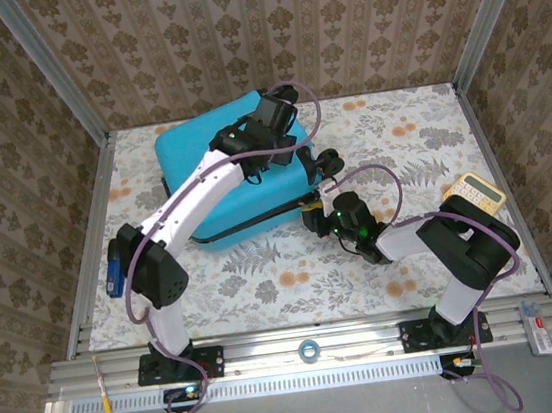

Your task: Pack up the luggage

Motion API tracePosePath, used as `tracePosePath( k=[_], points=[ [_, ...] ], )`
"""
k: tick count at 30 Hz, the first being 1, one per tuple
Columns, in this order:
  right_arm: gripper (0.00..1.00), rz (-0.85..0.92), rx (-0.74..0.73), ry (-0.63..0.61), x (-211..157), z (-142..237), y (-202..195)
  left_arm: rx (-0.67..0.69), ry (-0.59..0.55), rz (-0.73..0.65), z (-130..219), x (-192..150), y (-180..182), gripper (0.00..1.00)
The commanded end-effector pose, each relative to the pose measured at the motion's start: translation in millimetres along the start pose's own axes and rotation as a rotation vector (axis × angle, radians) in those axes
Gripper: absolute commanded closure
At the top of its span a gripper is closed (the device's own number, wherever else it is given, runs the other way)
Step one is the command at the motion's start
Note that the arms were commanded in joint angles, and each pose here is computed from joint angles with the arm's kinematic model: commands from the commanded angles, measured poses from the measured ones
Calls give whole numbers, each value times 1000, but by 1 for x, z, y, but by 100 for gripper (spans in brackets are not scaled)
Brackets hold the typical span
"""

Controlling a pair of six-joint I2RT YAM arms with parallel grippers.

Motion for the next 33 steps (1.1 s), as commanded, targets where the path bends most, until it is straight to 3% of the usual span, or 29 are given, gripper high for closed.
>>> tracePosePath(
  k=[1, 5, 7, 15, 20, 30, 33],
  points=[
    [69, -7, 43, -88, 22, -6, 8, 55, -38, 68, 11, -3, 10, 35],
    [71, -3, 63, -85, 24, -6, 10, 98, -13, 82, 9, -15, 15, 35],
    [64, -3, 70, -76, 26, -8, 11, 98, -5, 88, 8, -19, 15, 35],
    [51, 8, 80, -70, 26, -8, 12, 105, 14, 89, 6, -26, 17, 35],
    [48, 13, 97, -84, 31, -4, 14, 100, 22, 86, 4, -29, 17, 35],
    [66, -9, 148, -106, 37, 2, 21, 74, 45, 106, -9, -36, 11, 36],
    [68, -11, 152, -98, 34, 3, 20, 60, 42, 107, -10, -34, 9, 36]
  ],
)
Point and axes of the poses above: each hand's point on the last joint's axis, 136 mm out from that joint toward the fingers, its own z axis back along the fingers, its own y axis along the line the jaws close on, x = y × z, the point moved 8 cm from there along z, back along the fingers, and after that the axes turned 11 degrees about -z, right-handed, at the moved point
